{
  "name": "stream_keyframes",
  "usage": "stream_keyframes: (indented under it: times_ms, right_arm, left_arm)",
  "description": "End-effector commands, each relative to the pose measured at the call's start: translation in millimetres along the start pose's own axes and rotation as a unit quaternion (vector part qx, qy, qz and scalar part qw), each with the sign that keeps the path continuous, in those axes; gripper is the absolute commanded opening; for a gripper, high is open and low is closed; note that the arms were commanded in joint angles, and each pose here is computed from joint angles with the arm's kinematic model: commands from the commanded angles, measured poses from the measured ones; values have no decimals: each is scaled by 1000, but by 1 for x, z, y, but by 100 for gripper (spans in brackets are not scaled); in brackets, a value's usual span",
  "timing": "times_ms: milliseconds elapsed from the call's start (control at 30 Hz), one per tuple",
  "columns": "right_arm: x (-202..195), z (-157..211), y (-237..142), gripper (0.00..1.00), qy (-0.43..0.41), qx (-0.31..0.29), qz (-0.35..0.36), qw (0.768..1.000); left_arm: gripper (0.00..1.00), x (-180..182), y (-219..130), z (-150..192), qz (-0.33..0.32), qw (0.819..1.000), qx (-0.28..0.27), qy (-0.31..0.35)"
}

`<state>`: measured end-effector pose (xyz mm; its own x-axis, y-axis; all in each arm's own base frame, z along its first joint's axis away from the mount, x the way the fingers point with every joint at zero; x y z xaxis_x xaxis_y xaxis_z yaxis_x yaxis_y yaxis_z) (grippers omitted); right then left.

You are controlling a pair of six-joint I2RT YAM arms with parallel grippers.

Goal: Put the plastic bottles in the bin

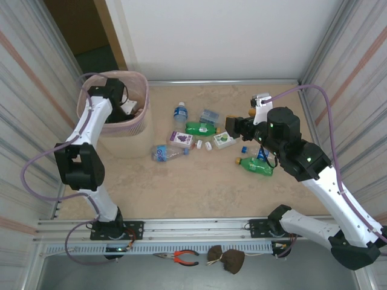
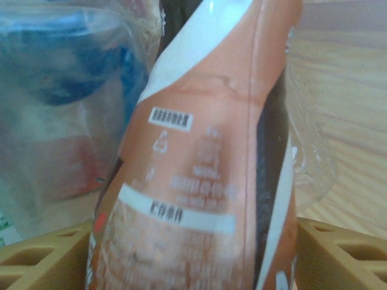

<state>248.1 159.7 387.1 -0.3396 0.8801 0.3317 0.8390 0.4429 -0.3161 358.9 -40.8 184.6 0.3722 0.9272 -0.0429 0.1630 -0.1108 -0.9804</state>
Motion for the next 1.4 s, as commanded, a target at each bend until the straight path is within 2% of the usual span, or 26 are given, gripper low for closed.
stream_keyframes:
  times_ms: [0, 467, 667, 767, 933, 1067, 1233, 1367]
  right_arm:
    - [5, -12, -2, 82, 15, -19, -12, 1000]
    - [3, -15, -10, 82, 16, -28, -11, 999]
    - [2, -16, -12, 82, 17, -32, -7, 999]
    - [2, -16, -13, 82, 16, -33, -7, 999]
    - [0, -16, -15, 82, 17, -34, -4, 999]
    - [-1, -17, -17, 82, 16, -36, -2, 999]
    - [-3, -17, -20, 82, 15, -37, 2, 999]
    - [-4, -17, -22, 82, 17, -39, 4, 999]
  left_arm:
    - [78, -8, -22, 14, -8, 1000, 2, -4]
    - [80, -17, -110, -17, -30, 990, -140, 13]
    - [78, -35, -156, -29, -16, 975, -218, 46]
    - [77, -50, -175, -35, -12, 963, -254, 88]
    - [77, -82, -195, -44, -7, 933, -308, 188]
    - [77, -121, -197, -44, -7, 895, -322, 308]
    - [77, -163, -173, -41, -25, 855, -282, 435]
    - [77, -186, -139, -38, -58, 827, -219, 515]
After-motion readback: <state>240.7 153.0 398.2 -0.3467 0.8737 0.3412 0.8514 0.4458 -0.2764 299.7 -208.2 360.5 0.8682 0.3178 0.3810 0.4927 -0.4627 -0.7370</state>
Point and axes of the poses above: each hand's point on the last joint's axis, 136 mm out from that joint toward the fingers, its own y axis out along the fingers, its own x axis along the line the jaws close on, z = x × y, the point moved 2 cm from there along -y, back along the fingers, and after that the axes turned 7 degrees about y, right-handed, at the moved point
